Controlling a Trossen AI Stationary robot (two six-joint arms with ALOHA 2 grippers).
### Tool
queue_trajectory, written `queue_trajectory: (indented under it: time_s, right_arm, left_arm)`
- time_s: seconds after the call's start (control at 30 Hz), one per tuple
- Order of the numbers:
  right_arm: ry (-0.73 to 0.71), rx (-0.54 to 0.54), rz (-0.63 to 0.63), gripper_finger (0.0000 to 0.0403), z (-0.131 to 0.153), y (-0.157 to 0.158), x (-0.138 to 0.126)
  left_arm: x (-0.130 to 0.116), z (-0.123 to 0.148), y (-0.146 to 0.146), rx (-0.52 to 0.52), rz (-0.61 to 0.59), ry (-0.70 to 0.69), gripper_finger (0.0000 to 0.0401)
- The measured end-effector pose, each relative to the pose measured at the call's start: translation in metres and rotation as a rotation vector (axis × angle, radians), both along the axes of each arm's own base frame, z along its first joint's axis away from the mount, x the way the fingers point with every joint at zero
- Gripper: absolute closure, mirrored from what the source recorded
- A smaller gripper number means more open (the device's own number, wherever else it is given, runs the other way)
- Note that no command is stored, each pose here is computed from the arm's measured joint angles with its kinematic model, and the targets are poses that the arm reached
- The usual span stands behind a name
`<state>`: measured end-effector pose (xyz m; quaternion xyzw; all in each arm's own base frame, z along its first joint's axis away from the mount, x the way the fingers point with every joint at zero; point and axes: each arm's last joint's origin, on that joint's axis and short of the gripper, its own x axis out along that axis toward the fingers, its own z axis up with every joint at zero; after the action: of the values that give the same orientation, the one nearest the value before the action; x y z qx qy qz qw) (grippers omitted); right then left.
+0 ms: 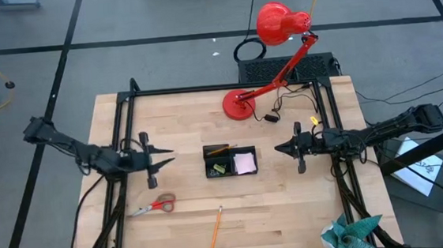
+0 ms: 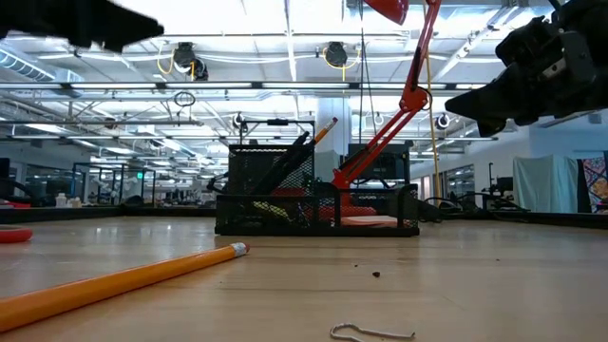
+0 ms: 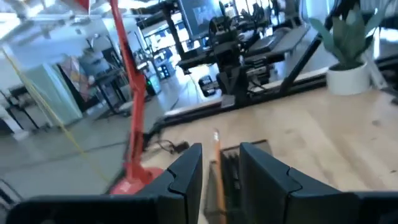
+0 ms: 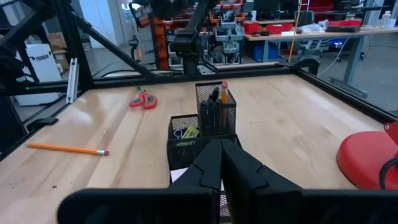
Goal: Pick and place office supplies into organizer
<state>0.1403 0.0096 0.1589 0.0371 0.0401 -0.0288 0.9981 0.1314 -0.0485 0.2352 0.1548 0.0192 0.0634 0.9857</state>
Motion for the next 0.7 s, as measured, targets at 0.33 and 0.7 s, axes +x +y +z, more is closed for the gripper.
queue_trajectory:
  time_s: [0.33,0.7]
  right_arm:
    - [0.001,-0.002,-0.001,0.0401,0.000,0.000,0.000]
    - [0.003,-0.024,0.001,0.0401,0.000,0.000,0.000]
  left_arm:
    - [0.006,-0.052,-0.008,-0.259,-0.075,0.074,0.0286]
    - [0.025,-0.054,-0.017,-0.186,-0.055,0.014,0.0286]
